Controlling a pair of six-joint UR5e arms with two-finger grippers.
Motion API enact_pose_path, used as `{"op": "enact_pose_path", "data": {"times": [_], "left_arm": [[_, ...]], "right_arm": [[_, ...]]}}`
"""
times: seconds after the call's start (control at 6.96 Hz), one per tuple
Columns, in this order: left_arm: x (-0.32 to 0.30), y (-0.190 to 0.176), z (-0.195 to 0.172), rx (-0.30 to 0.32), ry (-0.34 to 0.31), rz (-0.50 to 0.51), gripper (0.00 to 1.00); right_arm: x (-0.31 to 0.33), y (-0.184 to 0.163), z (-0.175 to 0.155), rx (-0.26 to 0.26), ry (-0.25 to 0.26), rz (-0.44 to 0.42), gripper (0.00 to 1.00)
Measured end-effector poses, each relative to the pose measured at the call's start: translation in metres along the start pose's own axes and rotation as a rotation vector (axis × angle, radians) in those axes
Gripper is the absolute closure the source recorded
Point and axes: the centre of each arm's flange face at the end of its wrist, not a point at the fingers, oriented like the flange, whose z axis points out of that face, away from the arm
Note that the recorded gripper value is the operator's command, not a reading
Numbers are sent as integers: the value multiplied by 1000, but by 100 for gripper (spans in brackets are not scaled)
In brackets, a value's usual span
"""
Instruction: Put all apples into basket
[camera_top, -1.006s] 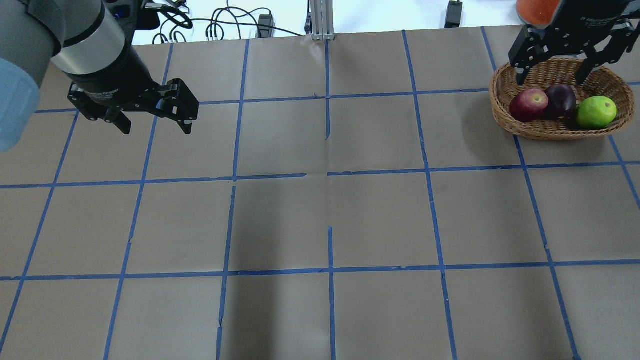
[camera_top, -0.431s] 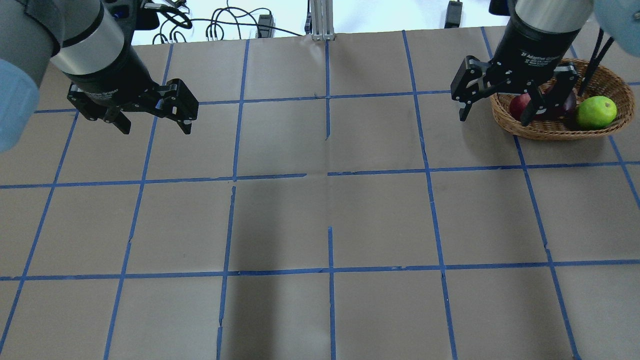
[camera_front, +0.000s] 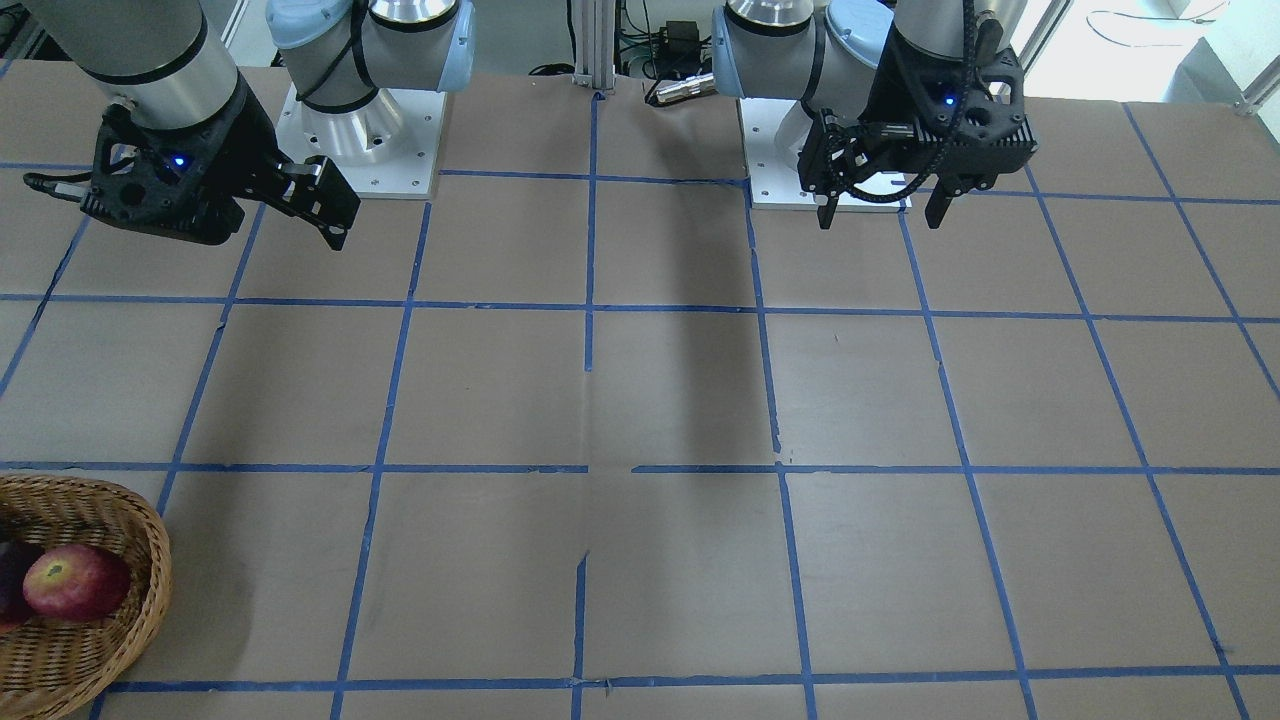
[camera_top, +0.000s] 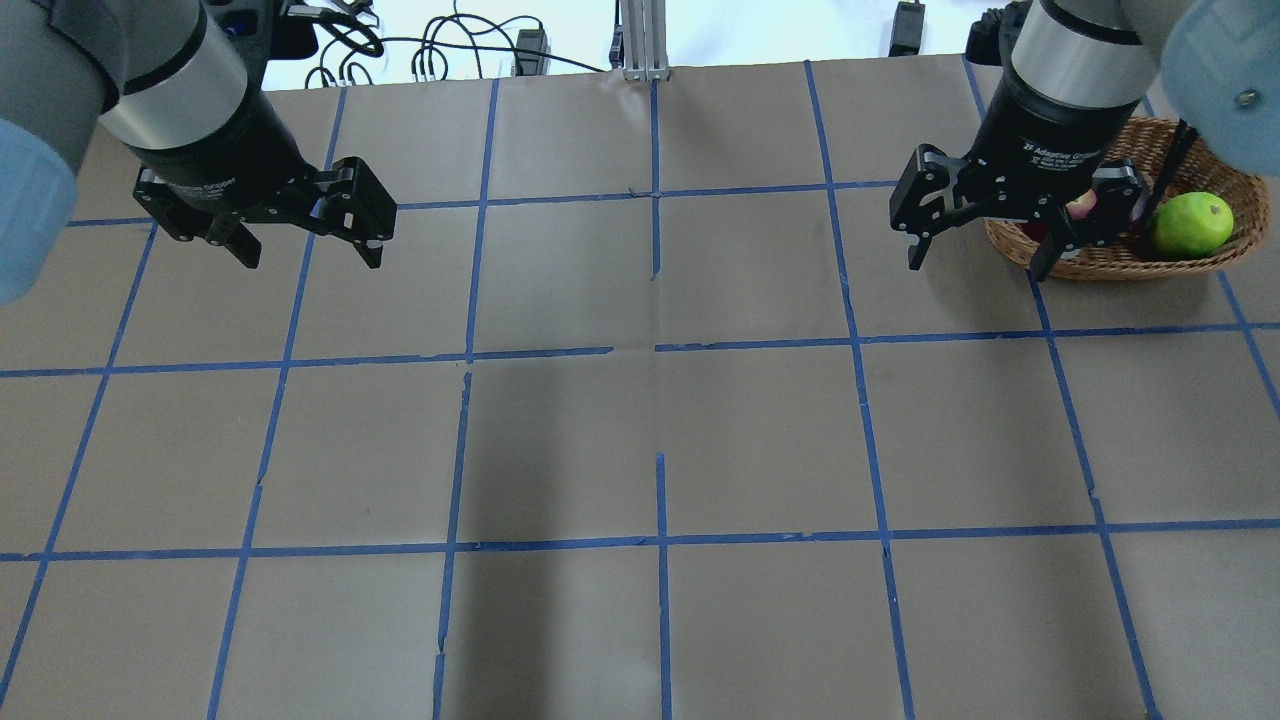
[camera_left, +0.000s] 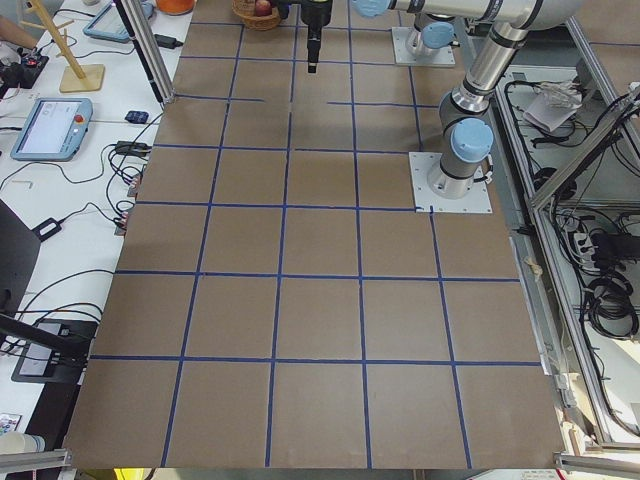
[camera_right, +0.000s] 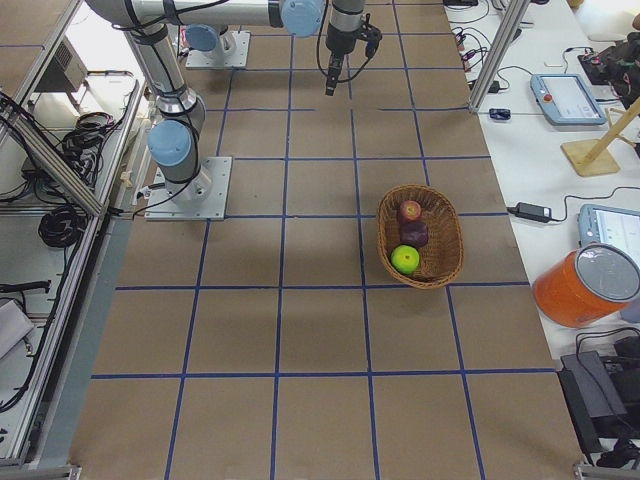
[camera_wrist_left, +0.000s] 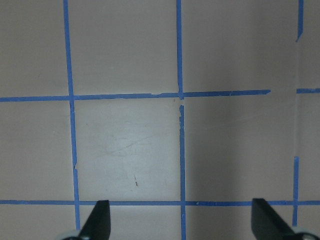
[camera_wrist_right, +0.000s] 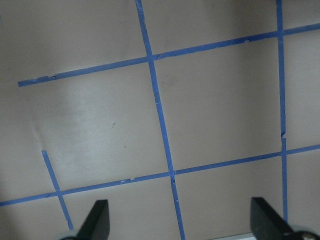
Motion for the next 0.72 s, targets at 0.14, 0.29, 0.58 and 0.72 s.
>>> {"op": "enact_pose_path", "data": {"times": [0.14, 0.29, 0.58, 0.72], "left_arm": [[0, 0, 0, -1, 0, 1, 0], [0, 0, 0, 0, -1, 1, 0], [0, 0, 0, 0, 0, 1, 0], [0, 0, 0, -1, 1, 0, 0]], "right_arm": [[0, 3, -3, 5, 3, -1, 0], [0, 4, -5, 8, 2, -3, 0], [-12, 10, -4, 12, 0, -30, 0], [-21, 13, -3, 16, 3, -52, 0]]}}
